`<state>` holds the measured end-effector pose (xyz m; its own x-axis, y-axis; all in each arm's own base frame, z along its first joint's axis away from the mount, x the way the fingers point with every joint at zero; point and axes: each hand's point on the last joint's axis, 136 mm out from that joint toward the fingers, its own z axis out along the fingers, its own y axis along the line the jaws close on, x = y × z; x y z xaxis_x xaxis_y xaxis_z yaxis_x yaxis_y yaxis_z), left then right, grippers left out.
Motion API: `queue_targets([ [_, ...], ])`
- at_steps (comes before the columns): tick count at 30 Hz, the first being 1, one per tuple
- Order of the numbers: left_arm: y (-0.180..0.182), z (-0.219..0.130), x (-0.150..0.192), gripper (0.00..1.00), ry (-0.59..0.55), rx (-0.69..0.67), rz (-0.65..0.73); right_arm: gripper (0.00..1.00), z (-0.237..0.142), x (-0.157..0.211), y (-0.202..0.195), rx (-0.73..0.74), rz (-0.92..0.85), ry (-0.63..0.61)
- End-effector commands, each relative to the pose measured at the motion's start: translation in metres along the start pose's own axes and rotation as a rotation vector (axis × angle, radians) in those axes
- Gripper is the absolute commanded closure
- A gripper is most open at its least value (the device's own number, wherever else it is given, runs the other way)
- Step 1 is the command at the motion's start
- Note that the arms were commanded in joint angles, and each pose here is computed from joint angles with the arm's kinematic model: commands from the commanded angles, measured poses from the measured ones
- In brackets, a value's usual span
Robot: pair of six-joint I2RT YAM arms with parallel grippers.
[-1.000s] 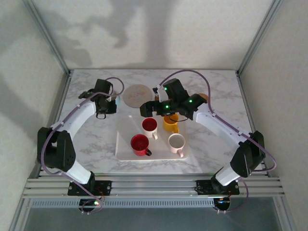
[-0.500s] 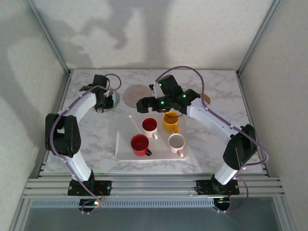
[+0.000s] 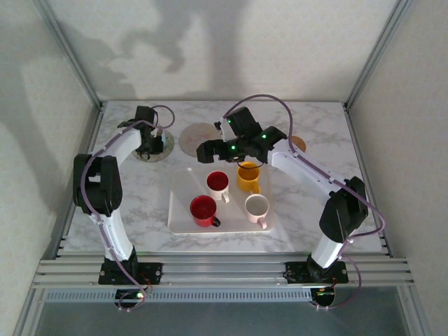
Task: Place the cup by the coaster
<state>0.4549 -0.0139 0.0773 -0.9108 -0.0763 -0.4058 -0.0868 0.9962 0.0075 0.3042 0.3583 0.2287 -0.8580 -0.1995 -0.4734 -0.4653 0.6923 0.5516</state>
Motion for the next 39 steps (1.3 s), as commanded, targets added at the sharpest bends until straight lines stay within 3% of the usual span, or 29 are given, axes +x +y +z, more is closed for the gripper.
queue_targets([
  [1,0.011,-0.01,-0.031,1.0,-0.09,-0.038,0.007,0.01,0.0,-0.003,0.001,0.019,-0.022,-0.002],
  [11,0.023,-0.005,-0.029,0.99,-0.086,-0.077,-0.002,0.01,0.003,0.004,-0.004,0.038,-0.017,0.018],
  [27,0.03,0.004,-0.014,0.83,-0.06,-0.101,-0.022,0.01,0.0,0.003,-0.006,0.057,-0.029,0.013],
  [28,0.029,0.003,-0.014,0.77,-0.059,-0.098,-0.022,0.01,0.003,0.009,0.003,0.049,-0.047,0.023],
  [32,0.028,0.005,-0.011,0.69,-0.044,-0.09,-0.022,0.01,0.003,0.01,0.003,0.049,-0.048,0.02],
  [36,0.028,0.004,-0.008,0.68,-0.038,-0.09,-0.031,0.01,0.002,0.013,0.004,0.051,-0.05,0.022],
  [39,0.027,-0.003,-0.009,0.58,-0.048,-0.079,-0.039,0.01,0.002,0.013,0.004,0.053,-0.052,0.02],
])
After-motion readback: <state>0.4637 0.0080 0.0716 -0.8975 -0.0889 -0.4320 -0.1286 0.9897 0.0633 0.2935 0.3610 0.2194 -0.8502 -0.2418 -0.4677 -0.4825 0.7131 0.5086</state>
